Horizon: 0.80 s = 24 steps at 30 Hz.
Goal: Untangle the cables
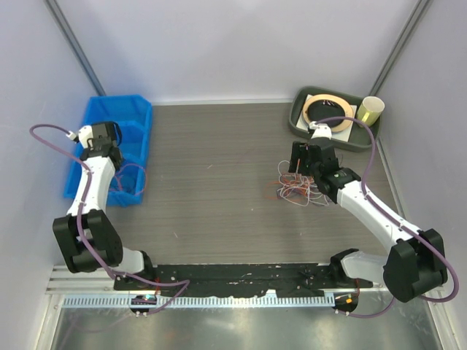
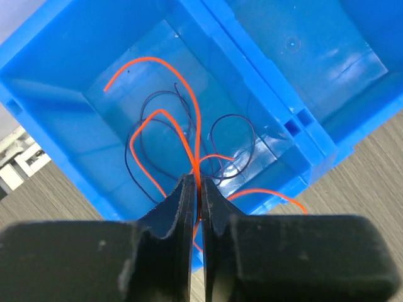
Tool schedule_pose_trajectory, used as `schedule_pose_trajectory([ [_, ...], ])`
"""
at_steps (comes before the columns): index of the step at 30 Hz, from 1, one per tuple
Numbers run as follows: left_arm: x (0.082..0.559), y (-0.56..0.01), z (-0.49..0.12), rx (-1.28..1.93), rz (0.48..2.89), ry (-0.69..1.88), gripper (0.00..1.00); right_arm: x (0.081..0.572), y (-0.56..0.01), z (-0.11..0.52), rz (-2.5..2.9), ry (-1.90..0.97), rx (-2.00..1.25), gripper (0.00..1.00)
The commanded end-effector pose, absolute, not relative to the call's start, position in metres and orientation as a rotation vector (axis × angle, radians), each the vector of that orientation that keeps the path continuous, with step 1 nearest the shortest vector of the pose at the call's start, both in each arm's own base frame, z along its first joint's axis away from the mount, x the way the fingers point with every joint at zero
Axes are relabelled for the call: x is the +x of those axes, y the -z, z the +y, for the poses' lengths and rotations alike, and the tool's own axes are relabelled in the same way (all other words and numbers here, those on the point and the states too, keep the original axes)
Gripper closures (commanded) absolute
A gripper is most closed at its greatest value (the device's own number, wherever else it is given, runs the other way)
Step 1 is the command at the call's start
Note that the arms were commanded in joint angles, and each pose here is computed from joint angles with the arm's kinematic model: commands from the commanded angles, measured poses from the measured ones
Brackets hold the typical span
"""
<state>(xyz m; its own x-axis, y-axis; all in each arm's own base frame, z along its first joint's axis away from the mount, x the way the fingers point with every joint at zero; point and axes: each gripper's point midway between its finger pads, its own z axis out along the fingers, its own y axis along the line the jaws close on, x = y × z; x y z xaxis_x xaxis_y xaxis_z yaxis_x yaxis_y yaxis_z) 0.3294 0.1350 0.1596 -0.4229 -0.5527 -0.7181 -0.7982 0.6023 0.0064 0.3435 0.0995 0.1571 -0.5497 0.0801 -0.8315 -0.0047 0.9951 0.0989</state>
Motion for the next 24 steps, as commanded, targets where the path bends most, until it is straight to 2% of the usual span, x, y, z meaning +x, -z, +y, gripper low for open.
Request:
schedule_pose_trajectory([
  [1, 0.336, -0.161, 0.143, -1.085, 2.077, -0.454, 0.71, 0.353, -0.174, 0.101, 2.098, -0.116, 0.066, 0.26],
  [2, 0.333, -0.159, 0.143, -1.096, 2.087, -0.465, 0.54, 0.353, -0.173, 0.101, 2.098, -0.116, 0.066, 0.26],
  [4, 0.332, -0.163, 0.143, -1.115, 2.066, -0.461, 0.37, 0.354, -0.172, 0.101, 2.107, -0.114, 0.068, 0.26],
  [5, 0.331, -0.167, 0.143, -1.122, 2.055, -0.456, 0.20, 0.354, -0.172, 0.101, 2.108, -0.114, 0.068, 0.26],
  [8, 0.328, -0.190, 0.140, -1.135, 1.995, -0.415, 0.02, 0.354, -0.172, 0.098, 2.111, -0.098, 0.089, 0.26],
  [12, 0.324, -0.225, 0.129, -1.135, 1.934, -0.309, 0.00, 0.355, -0.174, 0.085, 2.115, -0.020, 0.149, 0.26],
  [18, 0.343, -0.245, 0.062, -0.947, 1.966, 0.119, 0.00, 0.355, -0.160, 0.060, 2.171, 0.052, 0.317, 0.25],
  [21, 0.351, -0.248, 0.035, -0.839, 2.000, 0.157, 0.00, 0.356, -0.149, 0.051, 2.217, -0.020, 0.395, 0.25],
  [24, 0.359, -0.242, -0.020, -0.651, 2.090, 0.201, 0.00, 0.356, -0.133, 0.034, 2.253, -0.049, 0.501, 0.25],
])
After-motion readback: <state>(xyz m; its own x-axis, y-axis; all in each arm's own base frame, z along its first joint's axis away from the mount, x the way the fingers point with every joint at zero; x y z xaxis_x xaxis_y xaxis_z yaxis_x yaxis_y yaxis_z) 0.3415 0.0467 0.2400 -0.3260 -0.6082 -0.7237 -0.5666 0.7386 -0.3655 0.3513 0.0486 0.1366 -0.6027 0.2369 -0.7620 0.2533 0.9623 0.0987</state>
